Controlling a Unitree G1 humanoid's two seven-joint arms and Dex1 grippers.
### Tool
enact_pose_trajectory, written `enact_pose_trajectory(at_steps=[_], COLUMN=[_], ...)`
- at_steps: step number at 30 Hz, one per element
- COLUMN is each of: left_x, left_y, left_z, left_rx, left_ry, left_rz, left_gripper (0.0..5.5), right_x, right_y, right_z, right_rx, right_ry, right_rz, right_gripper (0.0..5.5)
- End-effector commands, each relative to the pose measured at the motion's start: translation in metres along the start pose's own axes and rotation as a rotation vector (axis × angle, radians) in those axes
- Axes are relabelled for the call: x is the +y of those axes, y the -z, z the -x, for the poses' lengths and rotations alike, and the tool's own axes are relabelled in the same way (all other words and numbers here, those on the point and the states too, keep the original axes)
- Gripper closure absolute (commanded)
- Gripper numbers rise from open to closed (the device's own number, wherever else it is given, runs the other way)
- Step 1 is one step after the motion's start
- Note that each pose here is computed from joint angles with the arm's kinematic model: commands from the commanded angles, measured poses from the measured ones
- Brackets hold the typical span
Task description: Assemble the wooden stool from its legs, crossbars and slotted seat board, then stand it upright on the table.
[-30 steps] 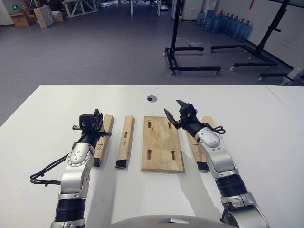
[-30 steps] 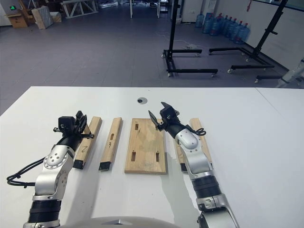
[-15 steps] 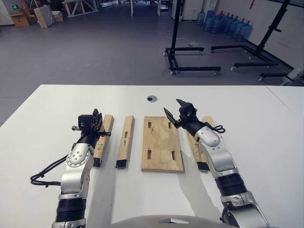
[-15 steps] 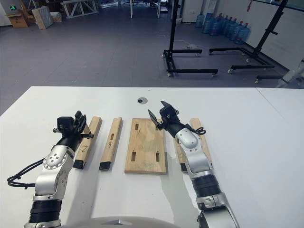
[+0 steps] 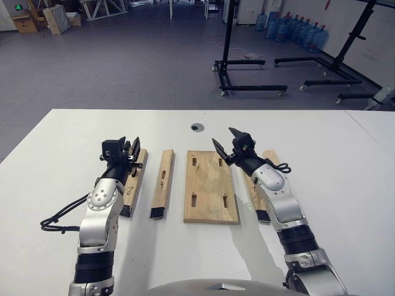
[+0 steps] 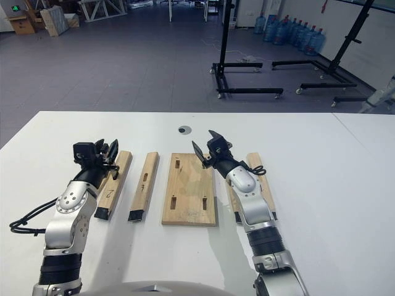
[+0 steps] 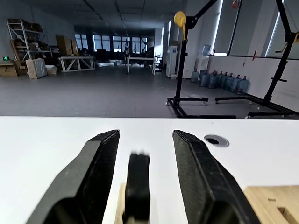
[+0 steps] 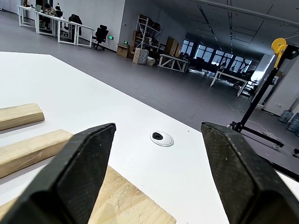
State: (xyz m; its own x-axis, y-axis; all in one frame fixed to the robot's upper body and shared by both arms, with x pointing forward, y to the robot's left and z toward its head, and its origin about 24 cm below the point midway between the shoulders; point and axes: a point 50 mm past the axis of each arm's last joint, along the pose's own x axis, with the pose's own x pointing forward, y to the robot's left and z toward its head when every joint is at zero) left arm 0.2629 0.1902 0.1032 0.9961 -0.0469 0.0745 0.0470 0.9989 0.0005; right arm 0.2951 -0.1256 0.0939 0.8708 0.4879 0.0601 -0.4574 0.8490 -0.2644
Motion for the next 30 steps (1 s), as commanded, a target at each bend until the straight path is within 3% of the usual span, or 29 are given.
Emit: enact_pose_trajectory(at_steps=[1,6,10,13,16,23,25,30], left_x=[0.004,0.006,0.005,0.000,-0.001,0.003,-0.001,-0.004], left_y=[-0.026,-0.070,-0.106,-0.117,-0.088,0.039,0.046,0.027], left_z=[-0.010,-0.034,-0.070,-0.085,-0.088,-0.047,-0.049,-0.055], left_rx=[-0.073,-0.189,-0.225,-0.216,-0.111,0.248,0.262,0.183], left_ry=[-0.004,0.028,0.019,0.031,0.027,-0.040,-0.043,-0.033], left_rz=[-0.022,-0.037,-0.015,-0.029,-0.031,0.044,0.077,0.099], left_gripper=[3.44,3.44,3.44,3.44,3.44,3.44,3.44,3.44], right_x=[-0.002,-0.001,0.001,0.003,0.007,0.005,0.004,0.003], right_y=[-0.005,-0.007,-0.007,-0.008,-0.006,0.001,-0.001,-0.010], right_z=[-0.005,-0.009,-0.014,-0.015,-0.013,-0.004,-0.005,-0.009], right_rx=[-0.017,-0.025,-0.036,-0.047,-0.044,-0.003,-0.003,-0.034], right_ry=[0.009,0.007,0.000,-0.003,-0.014,-0.022,-0.033,-0.038], right_rz=[-0.001,-0.005,-0.006,-0.001,0.007,0.005,0.016,0.017], right_gripper=[2.16,2.16,2.16,2.16,2.16,2.16,2.16,2.16])
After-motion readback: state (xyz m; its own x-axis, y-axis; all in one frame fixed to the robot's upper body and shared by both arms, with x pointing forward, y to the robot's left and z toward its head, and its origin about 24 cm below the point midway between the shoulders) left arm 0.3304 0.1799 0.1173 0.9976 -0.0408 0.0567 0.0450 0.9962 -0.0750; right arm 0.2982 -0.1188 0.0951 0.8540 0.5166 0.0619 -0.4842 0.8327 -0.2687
